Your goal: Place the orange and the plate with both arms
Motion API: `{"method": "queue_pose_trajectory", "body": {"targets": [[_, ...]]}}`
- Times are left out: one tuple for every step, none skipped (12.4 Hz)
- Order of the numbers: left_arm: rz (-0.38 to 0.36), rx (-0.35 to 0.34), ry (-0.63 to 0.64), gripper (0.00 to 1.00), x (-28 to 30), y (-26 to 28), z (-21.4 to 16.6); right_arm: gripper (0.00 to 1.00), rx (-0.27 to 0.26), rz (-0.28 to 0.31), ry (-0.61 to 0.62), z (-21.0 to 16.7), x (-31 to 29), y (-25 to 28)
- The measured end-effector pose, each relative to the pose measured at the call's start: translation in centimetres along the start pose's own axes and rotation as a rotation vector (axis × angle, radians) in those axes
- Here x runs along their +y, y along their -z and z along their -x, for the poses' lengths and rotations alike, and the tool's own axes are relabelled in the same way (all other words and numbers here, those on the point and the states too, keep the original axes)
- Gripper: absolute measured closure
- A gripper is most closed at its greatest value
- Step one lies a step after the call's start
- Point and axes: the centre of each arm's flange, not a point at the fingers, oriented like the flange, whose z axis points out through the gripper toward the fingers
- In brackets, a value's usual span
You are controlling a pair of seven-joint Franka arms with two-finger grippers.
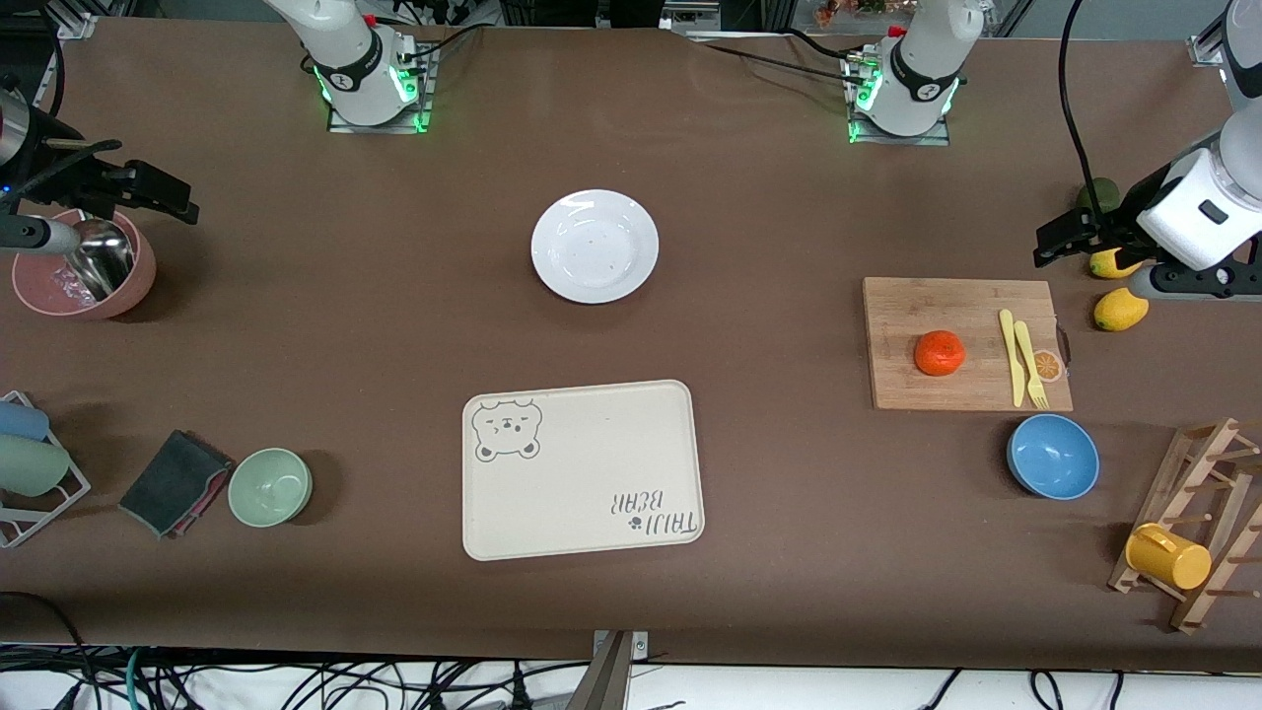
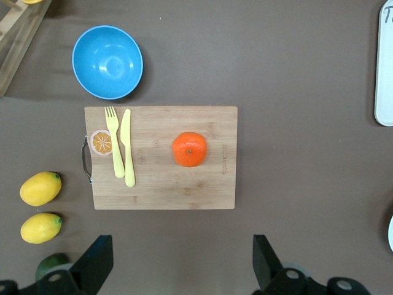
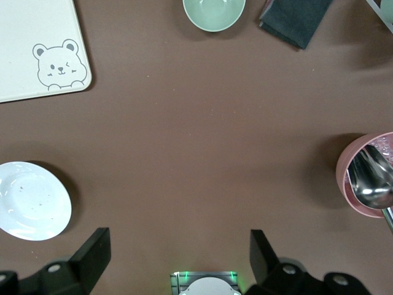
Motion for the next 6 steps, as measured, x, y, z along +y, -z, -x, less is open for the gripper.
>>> {"method": "queue_pose_trajectory", "body": {"targets": [[0.000,0.000,0.000,0.00,0.0,0.0,0.0,0.00,0.000,0.003,-0.001,0.0,0.1,0.0],[0.000,-0.001,0.000,0.00,0.0,-0.1,0.0,0.00,0.000,0.005,-0.003,0.0,0.2,0.1],[0.000,-0.002,0.000,0.00,0.0,-0.1,-0.1,0.00,0.001,0.006,-0.003,0.0,0.2,0.1],[0.000,-0.003,0.000,0.00,0.0,-0.1,-0.1,0.00,0.003,0.006,-0.004,0.0,0.3,0.2],[0.000,-0.004,0.000,0.00,0.0,-0.2,-0.1,0.00,0.011,0.006,-0.005,0.0,0.3,0.6],[0.000,-0.004,0.000,0.00,0.0,-0.2,-0.1,0.00,0.022,0.007,-0.006,0.1,0.3,1.1]]}}
